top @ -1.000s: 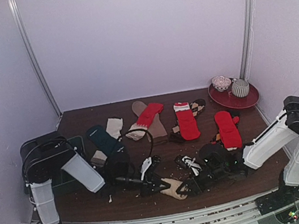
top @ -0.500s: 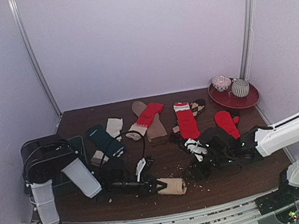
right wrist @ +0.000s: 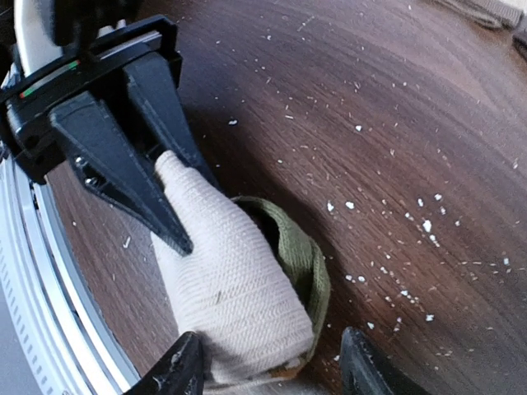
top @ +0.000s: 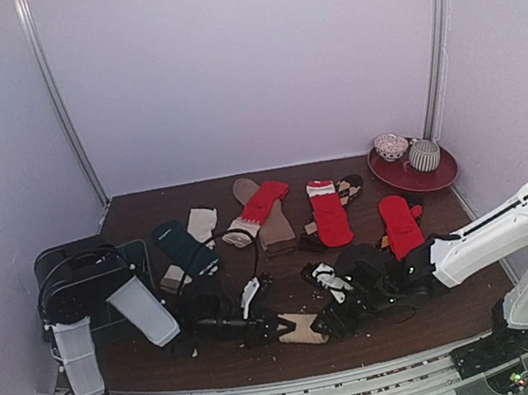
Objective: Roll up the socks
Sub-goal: Roll a pair of socks at the center of the board.
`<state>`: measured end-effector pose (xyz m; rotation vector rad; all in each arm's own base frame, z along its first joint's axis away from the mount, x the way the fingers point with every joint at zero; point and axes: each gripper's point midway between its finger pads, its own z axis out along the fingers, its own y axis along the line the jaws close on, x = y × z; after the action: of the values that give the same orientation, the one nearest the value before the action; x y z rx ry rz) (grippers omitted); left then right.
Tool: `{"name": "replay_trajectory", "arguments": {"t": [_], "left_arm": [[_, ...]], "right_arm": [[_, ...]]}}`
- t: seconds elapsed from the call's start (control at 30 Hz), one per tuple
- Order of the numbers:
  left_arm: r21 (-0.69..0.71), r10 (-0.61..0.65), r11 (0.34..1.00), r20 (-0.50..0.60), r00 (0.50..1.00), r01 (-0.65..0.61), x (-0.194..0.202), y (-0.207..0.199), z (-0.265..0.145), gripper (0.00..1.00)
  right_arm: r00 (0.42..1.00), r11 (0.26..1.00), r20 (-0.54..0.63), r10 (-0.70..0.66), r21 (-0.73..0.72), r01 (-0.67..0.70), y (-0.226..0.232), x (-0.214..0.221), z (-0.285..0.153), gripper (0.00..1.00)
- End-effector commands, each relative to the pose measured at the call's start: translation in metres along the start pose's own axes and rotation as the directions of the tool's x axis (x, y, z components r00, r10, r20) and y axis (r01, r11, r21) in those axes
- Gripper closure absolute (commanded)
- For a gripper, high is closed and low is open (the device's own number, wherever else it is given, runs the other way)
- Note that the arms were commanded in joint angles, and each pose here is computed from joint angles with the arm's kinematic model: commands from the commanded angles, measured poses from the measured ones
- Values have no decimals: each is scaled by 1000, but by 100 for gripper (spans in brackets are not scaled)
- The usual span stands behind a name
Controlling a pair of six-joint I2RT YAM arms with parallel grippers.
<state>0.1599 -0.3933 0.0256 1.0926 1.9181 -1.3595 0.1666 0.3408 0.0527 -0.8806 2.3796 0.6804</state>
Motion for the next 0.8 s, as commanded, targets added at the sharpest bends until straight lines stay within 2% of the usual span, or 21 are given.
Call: {"name": "replay_trajectory", "arguments": {"t": [0.0, 0.1, 0.17, 0.37, 0.47, 0.53, 0.77], "left_arm": [[-249, -315, 941, -402, 860, 228, 143, 31, -33, 100], [-244, -312, 943, -407, 858, 228, 144, 32, -32, 100], [-240, -308, 944, -408, 859, 225, 143, 32, -31, 100], [-233, -300, 947, -410, 861, 219, 140, 30, -30, 100], [-217, -287, 953, -410, 866, 214, 136, 27, -29, 100], [-206, -272, 957, -413, 869, 202, 132, 24, -26, 100], [-169, -192, 976, -380, 905, 136, 100, 17, -16, 99]], "right_arm": [[993, 992, 45, 110, -67, -107, 11, -9, 7, 43], [985, 981, 53, 163, -114, -157, 15, -5, 11, 43], [982, 975, 46, 184, -133, -177, 17, -1, 14, 47], [967, 951, -12, 253, -179, -251, 19, 26, 26, 65], [952, 928, -22, 304, -218, -301, 21, 36, 24, 81], [936, 906, -28, 352, -241, -348, 21, 43, 23, 88], [866, 833, -42, 498, -255, -491, 6, 76, 18, 94]]}}
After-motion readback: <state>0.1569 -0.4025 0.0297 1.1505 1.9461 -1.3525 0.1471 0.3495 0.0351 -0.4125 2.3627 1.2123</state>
